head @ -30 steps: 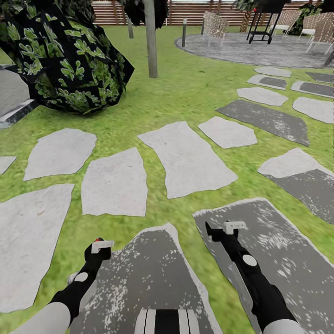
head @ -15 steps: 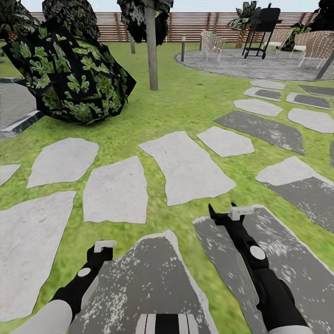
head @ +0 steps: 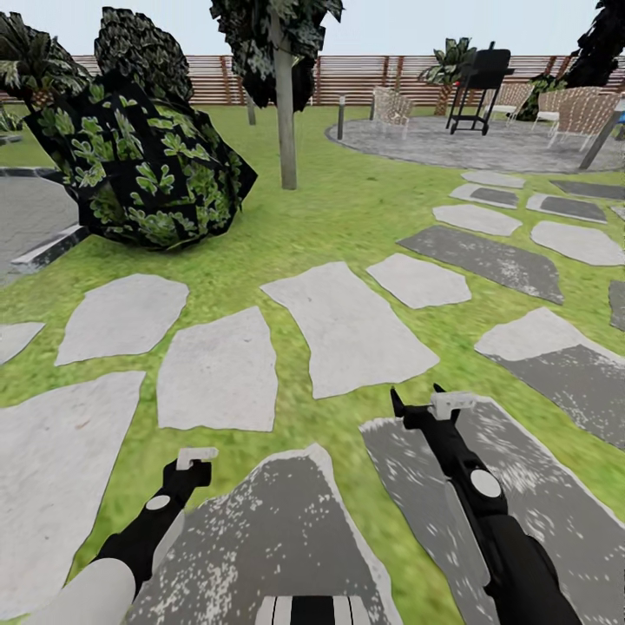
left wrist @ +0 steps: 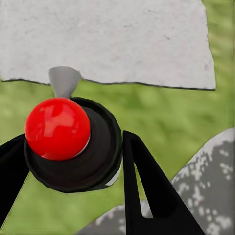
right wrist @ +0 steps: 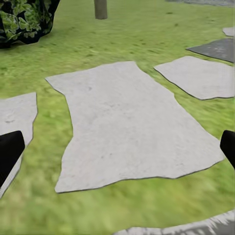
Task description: In the garden, pick up the pesticide atomizer on the floor and spray pesticide onto both trees until each tree trunk is fully covered.
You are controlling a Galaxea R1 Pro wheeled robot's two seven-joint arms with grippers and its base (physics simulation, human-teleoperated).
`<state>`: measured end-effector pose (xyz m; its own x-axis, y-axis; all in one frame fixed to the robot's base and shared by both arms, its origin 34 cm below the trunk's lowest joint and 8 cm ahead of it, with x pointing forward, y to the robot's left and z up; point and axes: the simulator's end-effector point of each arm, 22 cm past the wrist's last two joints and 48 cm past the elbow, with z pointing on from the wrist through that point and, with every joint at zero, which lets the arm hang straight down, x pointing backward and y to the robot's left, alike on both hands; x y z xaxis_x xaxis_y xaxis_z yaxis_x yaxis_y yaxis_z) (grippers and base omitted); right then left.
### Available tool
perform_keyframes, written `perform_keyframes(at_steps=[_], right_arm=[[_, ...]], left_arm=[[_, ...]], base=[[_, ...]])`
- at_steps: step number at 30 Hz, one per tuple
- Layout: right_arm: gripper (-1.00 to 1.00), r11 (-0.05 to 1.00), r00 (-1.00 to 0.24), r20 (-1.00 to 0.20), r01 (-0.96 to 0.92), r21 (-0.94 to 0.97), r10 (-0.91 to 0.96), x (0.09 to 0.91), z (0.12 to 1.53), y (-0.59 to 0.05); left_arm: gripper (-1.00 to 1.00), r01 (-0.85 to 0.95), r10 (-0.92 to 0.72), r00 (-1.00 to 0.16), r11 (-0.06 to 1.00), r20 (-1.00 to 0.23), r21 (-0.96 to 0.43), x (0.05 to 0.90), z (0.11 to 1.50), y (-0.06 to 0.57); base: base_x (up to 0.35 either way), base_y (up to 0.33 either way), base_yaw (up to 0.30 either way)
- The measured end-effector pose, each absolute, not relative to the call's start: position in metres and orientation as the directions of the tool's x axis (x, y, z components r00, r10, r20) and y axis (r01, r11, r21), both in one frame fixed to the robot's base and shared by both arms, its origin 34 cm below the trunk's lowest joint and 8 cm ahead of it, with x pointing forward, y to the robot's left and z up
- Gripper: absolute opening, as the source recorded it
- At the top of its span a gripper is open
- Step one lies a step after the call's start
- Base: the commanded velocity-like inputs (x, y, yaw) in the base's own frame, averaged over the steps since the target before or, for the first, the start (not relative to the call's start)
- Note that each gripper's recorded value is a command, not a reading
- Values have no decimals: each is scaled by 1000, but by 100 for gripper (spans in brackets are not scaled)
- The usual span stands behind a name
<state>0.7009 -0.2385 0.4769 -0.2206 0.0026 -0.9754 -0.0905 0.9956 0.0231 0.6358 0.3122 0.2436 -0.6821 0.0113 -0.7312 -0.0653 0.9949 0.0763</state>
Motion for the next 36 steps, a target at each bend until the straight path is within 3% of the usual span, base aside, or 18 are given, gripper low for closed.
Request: perform_keyframes(at_steps=[25,36], right_arm=[[100,996,-196,-981,-88,18,1,716,548,-241],[100,997,-199,-980,-78,12,-4,722,571,-248]], left_arm=[[-100,-63,18,-666,995,-746,80,656,313,314],[-100,-62,21,-666,995,-746,83,662,337,315]], base=[[0,0,-94],[0,0,-260]])
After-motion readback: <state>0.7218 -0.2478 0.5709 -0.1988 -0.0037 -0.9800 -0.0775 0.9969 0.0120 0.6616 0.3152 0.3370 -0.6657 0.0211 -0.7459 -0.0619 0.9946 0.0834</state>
